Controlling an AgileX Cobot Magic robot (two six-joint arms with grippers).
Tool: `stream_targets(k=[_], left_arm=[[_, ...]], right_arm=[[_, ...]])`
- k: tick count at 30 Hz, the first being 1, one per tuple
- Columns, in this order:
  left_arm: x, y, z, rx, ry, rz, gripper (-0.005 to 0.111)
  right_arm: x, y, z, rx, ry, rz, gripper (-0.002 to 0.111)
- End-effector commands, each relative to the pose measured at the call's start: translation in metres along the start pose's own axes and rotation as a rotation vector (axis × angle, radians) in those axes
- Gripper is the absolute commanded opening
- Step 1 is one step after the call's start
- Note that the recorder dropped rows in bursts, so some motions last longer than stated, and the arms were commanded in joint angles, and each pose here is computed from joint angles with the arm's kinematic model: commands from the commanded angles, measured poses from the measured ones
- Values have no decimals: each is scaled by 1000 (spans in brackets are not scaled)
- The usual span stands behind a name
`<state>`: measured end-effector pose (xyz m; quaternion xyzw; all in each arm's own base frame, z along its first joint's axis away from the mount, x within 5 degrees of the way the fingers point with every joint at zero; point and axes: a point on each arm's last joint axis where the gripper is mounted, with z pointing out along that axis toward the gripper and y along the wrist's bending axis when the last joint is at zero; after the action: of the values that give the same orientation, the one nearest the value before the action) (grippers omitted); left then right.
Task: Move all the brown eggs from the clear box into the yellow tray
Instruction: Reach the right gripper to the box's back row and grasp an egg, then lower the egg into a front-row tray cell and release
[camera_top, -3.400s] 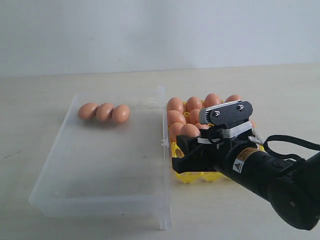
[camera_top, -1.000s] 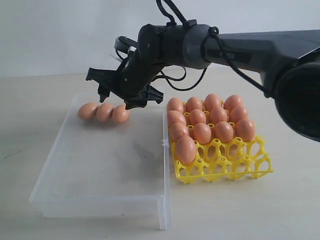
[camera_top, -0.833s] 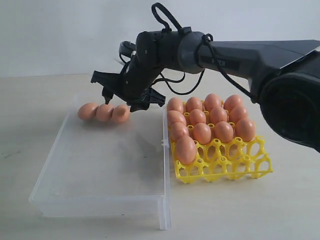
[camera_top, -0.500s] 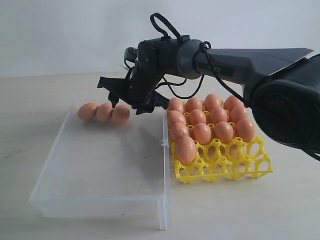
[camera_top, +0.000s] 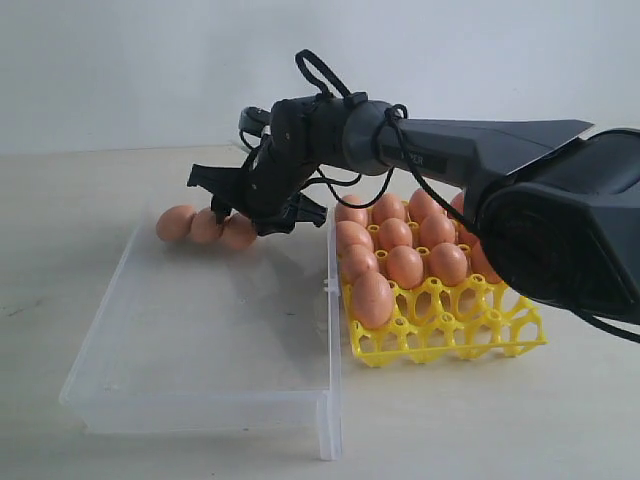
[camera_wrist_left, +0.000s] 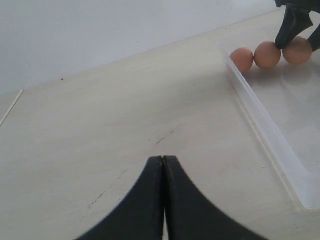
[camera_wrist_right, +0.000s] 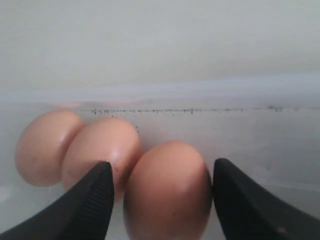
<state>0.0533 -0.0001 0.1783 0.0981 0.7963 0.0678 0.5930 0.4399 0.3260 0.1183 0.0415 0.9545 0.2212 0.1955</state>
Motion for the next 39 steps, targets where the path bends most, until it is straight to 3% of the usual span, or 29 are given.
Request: stream_targets(k=[1, 4, 7, 10, 14, 19, 24, 30, 35, 39], left_arm=[[-2, 0, -1, -2, -18, -5, 0], [-2, 0, -1, -2, -18, -5, 0], [-2, 0, -1, -2, -18, -5, 0], [-2, 0, -1, -2, -18, -5, 0], [-2, 0, -1, -2, -18, -5, 0], [-2, 0, -1, -2, -18, -5, 0], [-2, 0, -1, -2, -18, -5, 0], [-2, 0, -1, -2, -18, -5, 0], [-2, 0, -1, -2, -18, -5, 0], [-2, 0, -1, -2, -18, -5, 0]], right_arm=[[-1, -1, -1, 11, 16, -23, 56], [0, -2, -1, 18, 29, -38, 42], [0, -1, -5, 16, 35, -83, 2], [-5, 5, -17, 3, 18, -151, 0], [-16, 20, -52, -22, -70, -368, 0], [0, 11, -98, -68, -236, -478, 0], [40, -31, -160, -143, -514, -494, 0], [108, -103, -210, -92, -647, -648, 0], [143, -148, -222, -39, -675, -613, 0], [155, -163, -214, -13, -619, -579, 0]])
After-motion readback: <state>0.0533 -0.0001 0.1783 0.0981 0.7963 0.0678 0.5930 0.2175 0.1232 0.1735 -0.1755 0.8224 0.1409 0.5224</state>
